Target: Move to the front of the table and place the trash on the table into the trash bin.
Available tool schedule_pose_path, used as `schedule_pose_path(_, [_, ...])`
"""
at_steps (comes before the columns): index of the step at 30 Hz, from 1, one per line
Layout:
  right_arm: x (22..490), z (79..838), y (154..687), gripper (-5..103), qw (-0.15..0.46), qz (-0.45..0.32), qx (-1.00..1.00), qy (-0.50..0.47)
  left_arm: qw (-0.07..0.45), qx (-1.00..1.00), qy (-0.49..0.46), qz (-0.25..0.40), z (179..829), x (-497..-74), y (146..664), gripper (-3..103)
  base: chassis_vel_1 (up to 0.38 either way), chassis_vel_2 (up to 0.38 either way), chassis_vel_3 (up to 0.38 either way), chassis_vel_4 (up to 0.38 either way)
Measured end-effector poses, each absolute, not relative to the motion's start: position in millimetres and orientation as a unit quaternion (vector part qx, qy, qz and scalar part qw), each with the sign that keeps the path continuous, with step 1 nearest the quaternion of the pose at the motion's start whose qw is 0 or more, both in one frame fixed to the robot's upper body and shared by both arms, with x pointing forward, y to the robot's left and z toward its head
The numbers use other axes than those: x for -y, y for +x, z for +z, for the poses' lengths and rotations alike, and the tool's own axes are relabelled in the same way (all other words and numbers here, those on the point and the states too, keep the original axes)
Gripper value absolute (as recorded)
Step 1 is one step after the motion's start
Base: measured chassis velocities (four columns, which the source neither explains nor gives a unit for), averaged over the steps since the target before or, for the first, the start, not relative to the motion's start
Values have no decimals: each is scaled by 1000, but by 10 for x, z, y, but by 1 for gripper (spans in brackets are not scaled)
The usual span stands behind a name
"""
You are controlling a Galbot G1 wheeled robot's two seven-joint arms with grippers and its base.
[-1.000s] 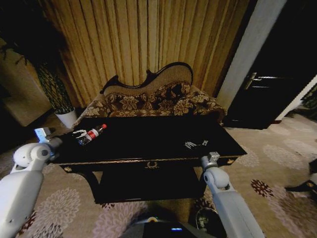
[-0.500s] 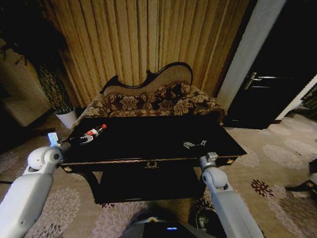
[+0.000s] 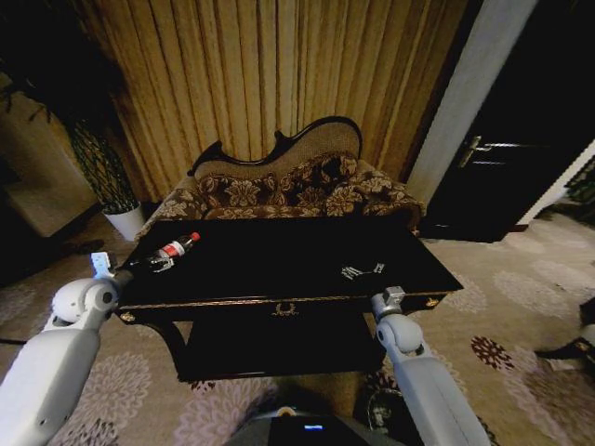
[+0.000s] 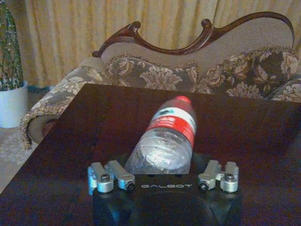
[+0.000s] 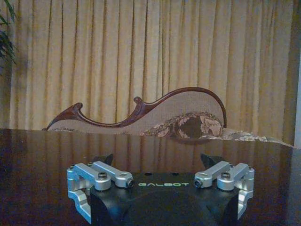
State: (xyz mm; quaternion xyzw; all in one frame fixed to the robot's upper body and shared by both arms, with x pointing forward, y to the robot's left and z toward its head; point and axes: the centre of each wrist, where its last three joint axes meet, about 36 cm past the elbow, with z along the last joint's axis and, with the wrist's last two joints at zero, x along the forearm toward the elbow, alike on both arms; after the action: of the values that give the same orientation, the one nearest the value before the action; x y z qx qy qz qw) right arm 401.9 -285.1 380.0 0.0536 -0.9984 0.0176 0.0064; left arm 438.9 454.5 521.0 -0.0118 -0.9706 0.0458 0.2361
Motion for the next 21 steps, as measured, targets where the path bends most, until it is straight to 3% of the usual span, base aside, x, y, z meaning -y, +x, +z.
schedule_pose_path(4, [2861,3802,4019,100,6,19,998,53,235,971,-14,48,5209,-4536,4388,62,0,0,0,0])
schedule_pose_path(12, [2860,3785,4008,100,7,17,998,52,227,972,-23,50,5232,-4496,4367,45,0,0,0,0])
schedule_pose_path(15, [2849,3781,4001,100,7,14,999,52,200,978,-34,44,5253,-4472,4351,44,0,0,0,0])
schedule_pose_path(17, [2816,3808,3977,100,6,7,998,56,134,989,-66,19,5226,-4455,4327,44,0,0,0,0])
schedule_pose_path(21, [2722,3908,3910,100,6,-25,997,77,75,991,-109,-7,5207,-4408,4302,44,0,0,0,0])
